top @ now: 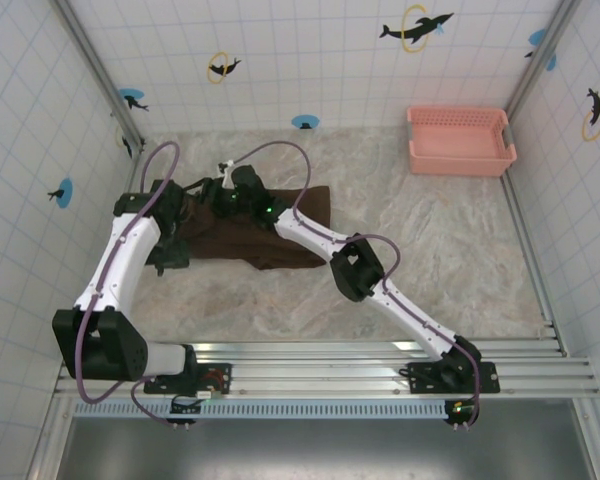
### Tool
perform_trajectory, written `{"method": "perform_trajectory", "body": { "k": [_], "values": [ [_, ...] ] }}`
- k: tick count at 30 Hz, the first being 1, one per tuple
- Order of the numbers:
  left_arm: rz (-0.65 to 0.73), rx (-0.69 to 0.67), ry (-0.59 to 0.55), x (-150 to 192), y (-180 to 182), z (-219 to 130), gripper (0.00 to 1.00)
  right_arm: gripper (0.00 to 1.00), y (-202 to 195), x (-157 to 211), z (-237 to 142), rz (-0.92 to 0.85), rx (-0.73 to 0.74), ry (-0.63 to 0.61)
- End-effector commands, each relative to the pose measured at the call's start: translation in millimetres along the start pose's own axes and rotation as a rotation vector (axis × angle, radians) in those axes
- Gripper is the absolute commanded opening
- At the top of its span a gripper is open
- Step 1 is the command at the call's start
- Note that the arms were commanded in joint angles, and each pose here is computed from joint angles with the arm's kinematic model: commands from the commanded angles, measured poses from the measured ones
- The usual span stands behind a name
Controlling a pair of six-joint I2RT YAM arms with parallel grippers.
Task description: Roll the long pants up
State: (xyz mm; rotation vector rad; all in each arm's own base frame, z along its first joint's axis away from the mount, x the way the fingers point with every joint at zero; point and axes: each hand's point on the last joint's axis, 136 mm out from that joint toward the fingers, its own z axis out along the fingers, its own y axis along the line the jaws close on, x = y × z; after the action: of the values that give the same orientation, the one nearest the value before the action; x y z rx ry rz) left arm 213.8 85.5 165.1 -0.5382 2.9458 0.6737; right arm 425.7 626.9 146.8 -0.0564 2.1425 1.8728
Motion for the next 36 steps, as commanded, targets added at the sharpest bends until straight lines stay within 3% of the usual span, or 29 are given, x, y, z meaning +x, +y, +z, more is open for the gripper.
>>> {"method": "perform_trajectory", "body": {
  "k": [1,8,14,21,24,30,36],
  "values": [
    [-0.049,-0.001,-0.046,-17.5,-1.5,-4.4,0.97,0.79,71.1,12.0,-10.3,-0.014,-0.059,0.069],
    [-0.146,0.062,-0.117,-46.9,-23.2,4.3,0.97,0.79,57.6,7.7,-24.0,0.064,0.057,0.093],
    [-0.195,0.086,-0.174,-72.7,-40.7,9.7,0.98,0.79,50.6,-7.1,-26.8,0.076,0.057,0.052],
    [-0.160,0.263,-0.343,-87.0,-87.1,-29.2,0.97,0.78,33.6,-14.7,-27.4,0.096,0.066,0.040],
    [-0.138,0.222,-0.346,-88.1,-94.5,-23.3,0.98,0.77,30.7,-17.1,-27.5,0.142,0.055,0.040],
    [-0.116,0.039,-0.248,-101.7,-93.0,1.4,0.98,0.75,28.6,-15.3,-27.1,0.155,0.048,0.053],
    [-0.147,-0.096,-0.289,-136.1,-86.6,0.5,0.96,0.73,27.9,-13.0,-23.4,0.194,0.015,0.060]
  ]
}}
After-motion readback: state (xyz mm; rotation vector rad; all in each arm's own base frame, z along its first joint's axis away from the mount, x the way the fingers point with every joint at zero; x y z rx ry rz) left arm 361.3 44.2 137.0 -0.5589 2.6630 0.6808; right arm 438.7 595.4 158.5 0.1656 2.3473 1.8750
